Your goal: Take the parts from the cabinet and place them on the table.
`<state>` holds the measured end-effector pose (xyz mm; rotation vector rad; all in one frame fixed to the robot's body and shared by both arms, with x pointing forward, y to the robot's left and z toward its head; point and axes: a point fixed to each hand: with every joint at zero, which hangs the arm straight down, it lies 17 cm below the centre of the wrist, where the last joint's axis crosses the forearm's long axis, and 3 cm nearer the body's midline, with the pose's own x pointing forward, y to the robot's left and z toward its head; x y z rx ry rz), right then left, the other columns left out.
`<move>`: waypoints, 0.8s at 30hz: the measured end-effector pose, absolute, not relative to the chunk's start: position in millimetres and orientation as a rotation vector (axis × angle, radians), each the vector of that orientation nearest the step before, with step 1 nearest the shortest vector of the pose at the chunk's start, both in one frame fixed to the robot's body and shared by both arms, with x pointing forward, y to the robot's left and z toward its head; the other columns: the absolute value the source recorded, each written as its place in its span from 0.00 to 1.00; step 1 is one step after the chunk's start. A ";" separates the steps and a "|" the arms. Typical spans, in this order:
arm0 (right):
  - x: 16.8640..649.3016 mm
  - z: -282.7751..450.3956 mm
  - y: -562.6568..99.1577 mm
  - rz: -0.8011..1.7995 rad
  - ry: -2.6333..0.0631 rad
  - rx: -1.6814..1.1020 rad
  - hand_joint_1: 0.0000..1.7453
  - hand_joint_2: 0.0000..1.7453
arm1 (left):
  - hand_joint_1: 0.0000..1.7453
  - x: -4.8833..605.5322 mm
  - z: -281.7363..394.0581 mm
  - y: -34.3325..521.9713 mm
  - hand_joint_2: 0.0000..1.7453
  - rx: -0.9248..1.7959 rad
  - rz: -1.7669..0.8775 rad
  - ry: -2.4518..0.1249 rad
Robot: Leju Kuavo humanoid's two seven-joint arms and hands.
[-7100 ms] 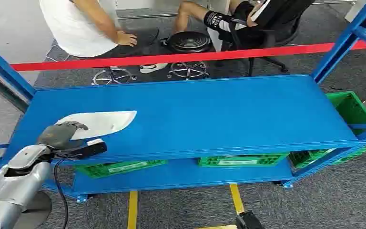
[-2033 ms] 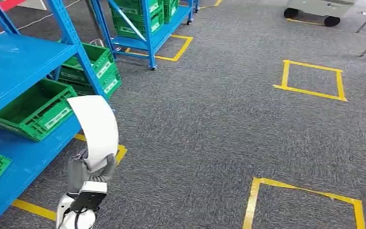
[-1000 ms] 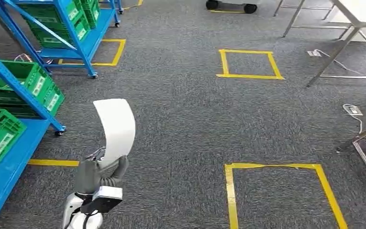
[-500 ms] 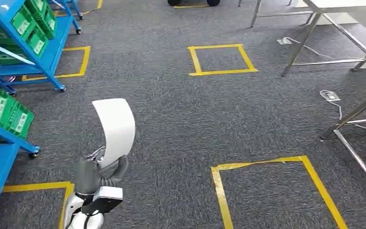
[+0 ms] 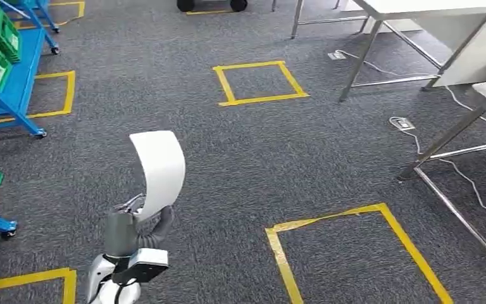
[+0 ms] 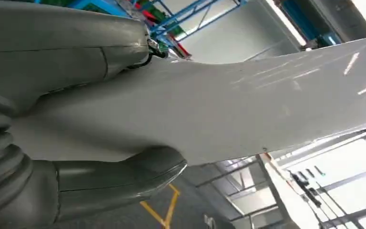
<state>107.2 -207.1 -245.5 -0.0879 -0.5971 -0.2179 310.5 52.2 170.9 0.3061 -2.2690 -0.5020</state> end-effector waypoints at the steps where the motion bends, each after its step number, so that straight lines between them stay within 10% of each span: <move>1: 106.9 -245.6 -207.2 -0.219 -0.596 -0.089 0.00 0.00 | 1.00 310.3 170.5 52.0 1.00 0.305 -0.504 -2.269; 24: 106.8 -245.4 -198.2 -0.156 -0.598 -0.093 0.00 0.00 | 1.00 308.8 156.4 73.1 1.00 0.255 -0.450 -2.197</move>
